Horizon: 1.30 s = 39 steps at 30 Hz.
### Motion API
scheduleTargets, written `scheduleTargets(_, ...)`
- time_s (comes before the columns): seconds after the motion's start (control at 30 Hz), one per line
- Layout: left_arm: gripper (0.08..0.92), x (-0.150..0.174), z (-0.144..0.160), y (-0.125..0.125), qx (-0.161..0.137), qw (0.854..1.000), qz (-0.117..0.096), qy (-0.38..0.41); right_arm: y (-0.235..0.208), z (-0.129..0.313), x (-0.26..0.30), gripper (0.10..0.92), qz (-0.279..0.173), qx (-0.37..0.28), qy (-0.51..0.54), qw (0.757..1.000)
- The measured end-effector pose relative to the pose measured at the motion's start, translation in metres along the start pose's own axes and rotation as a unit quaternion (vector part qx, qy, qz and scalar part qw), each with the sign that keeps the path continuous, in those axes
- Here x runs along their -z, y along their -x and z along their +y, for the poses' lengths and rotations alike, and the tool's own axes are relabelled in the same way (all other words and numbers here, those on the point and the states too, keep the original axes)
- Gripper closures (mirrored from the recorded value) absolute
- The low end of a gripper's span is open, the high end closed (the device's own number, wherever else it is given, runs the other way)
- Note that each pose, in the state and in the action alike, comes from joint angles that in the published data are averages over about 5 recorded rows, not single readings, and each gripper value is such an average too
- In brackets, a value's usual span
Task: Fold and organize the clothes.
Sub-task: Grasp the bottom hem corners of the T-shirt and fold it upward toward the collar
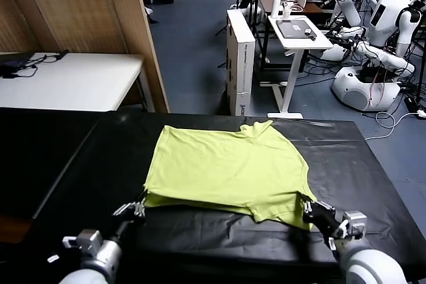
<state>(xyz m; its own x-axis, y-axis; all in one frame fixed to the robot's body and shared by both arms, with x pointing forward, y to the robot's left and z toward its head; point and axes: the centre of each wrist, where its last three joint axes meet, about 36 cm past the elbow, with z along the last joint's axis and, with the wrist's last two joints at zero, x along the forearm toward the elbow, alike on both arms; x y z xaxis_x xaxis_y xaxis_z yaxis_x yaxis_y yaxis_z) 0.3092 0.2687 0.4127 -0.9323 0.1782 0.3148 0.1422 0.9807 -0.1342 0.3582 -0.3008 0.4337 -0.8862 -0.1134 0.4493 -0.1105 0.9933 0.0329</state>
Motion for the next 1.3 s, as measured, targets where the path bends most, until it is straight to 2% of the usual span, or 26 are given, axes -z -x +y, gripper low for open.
scheduleTargets(0.53, 0.854, 0.010, 0.015, 0.048, -0.027, 0.999, 0.006, 0.024, 0.018, 0.003, -0.004, 0.882, 0.002, -0.010, 0.004, 1.000)
scheduleTargets(0.87, 0.854, 0.020, 0.034, 0.062, -0.020, 0.999, 0.008, 0.043, 0.014, 0.003, -0.003, 0.875, 0.005, -0.003, 0.011, 1.000)
scheduleTargets(0.97, 0.836, 0.019, 0.031, 0.063, -0.020, 0.999, 0.011, 0.042, 0.008, 0.002, -0.002, 0.778, 0.003, 0.004, 0.012, 1.000)
scheduleTargets(1.03, 0.784, 0.019, 0.029, 0.061, -0.021, 0.999, 0.012, 0.042, 0.003, 0.001, 0.000, 0.652, 0.005, 0.005, 0.009, 1.000)
scheduleTargets(1.23, 0.430, 0.016, 0.025, 0.049, -0.019, 0.999, 0.011, 0.036, -0.020, -0.004, 0.003, 0.280, 0.022, 0.014, -0.012, 1.000)
scheduleTargets(1.3, 0.298, 0.015, 0.023, 0.043, -0.017, 0.999, 0.011, 0.034, -0.031, -0.004, 0.004, 0.192, 0.029, 0.017, -0.022, 0.999)
